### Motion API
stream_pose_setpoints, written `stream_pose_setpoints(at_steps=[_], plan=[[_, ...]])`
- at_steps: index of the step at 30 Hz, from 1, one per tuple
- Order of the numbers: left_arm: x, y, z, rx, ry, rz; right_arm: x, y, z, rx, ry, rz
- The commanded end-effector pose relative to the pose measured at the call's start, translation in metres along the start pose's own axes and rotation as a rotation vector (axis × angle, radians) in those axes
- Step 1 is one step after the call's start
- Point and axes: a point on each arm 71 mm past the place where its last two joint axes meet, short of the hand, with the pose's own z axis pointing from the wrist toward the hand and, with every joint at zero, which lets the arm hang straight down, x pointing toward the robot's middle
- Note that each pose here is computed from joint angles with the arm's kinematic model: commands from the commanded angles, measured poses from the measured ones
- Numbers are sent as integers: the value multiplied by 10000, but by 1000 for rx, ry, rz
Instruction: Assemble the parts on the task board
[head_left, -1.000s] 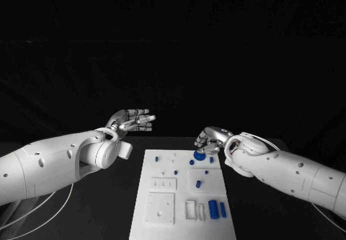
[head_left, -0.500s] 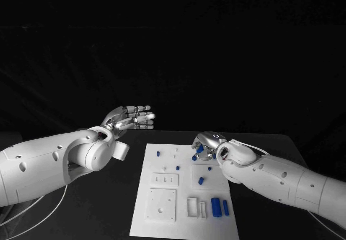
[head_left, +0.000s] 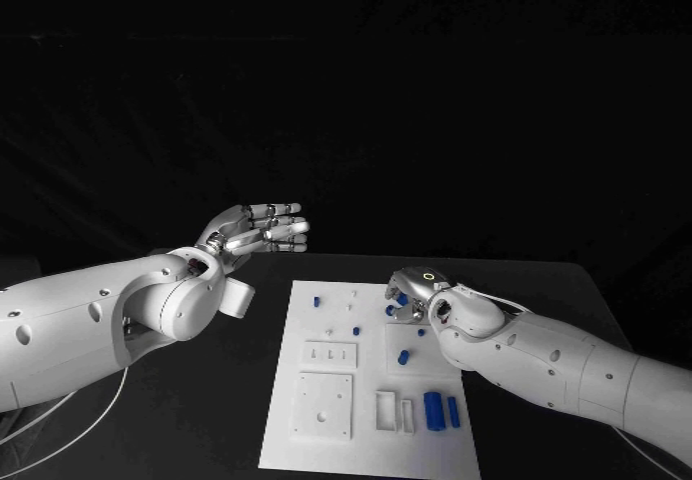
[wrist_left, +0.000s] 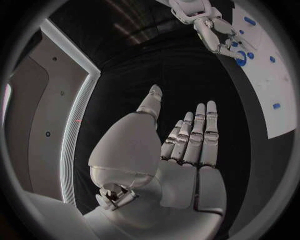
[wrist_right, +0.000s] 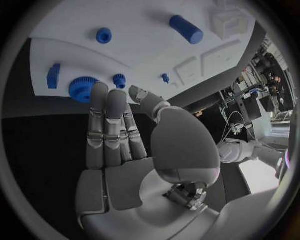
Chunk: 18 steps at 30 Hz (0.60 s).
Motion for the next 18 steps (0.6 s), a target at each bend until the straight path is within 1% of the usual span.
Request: stream_pose_setpoints(at_steps=[1,7,12,18], plan=[[31,-53,-7,23,27,6,0,-8,7,18,-22,-32],[50,-90,-19,29,36,8,17,-24,12,41,-43,-47],[59,-95,-10,30,40,9,19,-21,11,48,-57,-49],[56,-91,5,29,39,10,24,-12,13,49,-56,-49]])
